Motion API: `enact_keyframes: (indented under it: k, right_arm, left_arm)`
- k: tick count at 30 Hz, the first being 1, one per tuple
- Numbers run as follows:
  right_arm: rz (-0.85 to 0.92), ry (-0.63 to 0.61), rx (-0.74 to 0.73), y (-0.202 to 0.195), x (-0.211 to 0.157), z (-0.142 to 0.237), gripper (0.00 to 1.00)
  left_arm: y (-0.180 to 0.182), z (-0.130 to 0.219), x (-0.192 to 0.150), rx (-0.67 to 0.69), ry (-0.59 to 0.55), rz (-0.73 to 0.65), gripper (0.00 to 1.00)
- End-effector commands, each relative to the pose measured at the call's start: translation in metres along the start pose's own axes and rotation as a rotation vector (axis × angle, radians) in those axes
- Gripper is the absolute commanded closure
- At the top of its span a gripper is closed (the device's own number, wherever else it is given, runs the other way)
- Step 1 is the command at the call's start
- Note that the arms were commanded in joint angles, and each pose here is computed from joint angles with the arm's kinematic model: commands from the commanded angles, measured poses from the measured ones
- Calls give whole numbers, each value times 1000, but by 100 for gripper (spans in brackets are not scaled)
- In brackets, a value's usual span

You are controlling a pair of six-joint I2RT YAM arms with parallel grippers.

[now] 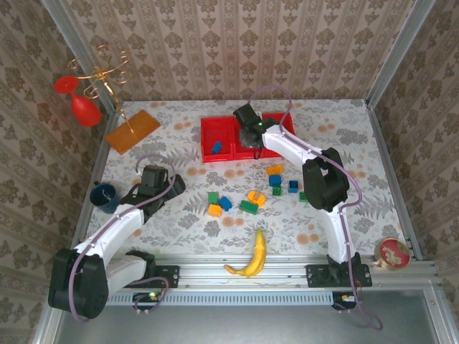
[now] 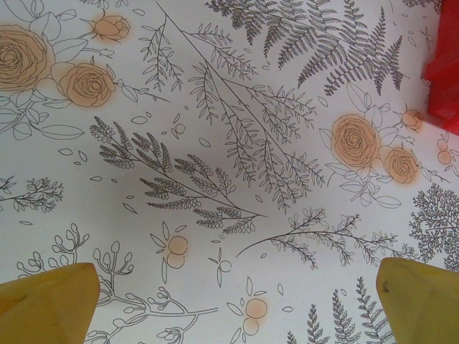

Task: Sort the legos into containers by color
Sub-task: Place the lego in the container.

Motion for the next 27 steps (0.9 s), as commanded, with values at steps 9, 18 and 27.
enact_keyframes:
  k: [9,18,27]
  right_arm:
    - [35,15,-5,3,6,8,39]
    - [26,-32,22,1,9,49,35]
    - [-46,-42,41,-23,-18,99,32]
  left_arm:
    - [-6,7,12,-21,-28,24,0]
    - [-9,13,15,-53,-37,31,0]
    - [-9,15,17,-55,-52,34,0]
Point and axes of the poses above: each hand's point on the last joint's axis, 136 mm out from that joint toward the fingers, its own z axis back along the fingers, its own y axis along the line the jaws close on, x = y × z, the point moved 10 cm from there along z, back along the fingers, and after that the axes turned 1 degree about z, right-handed, at the moved point
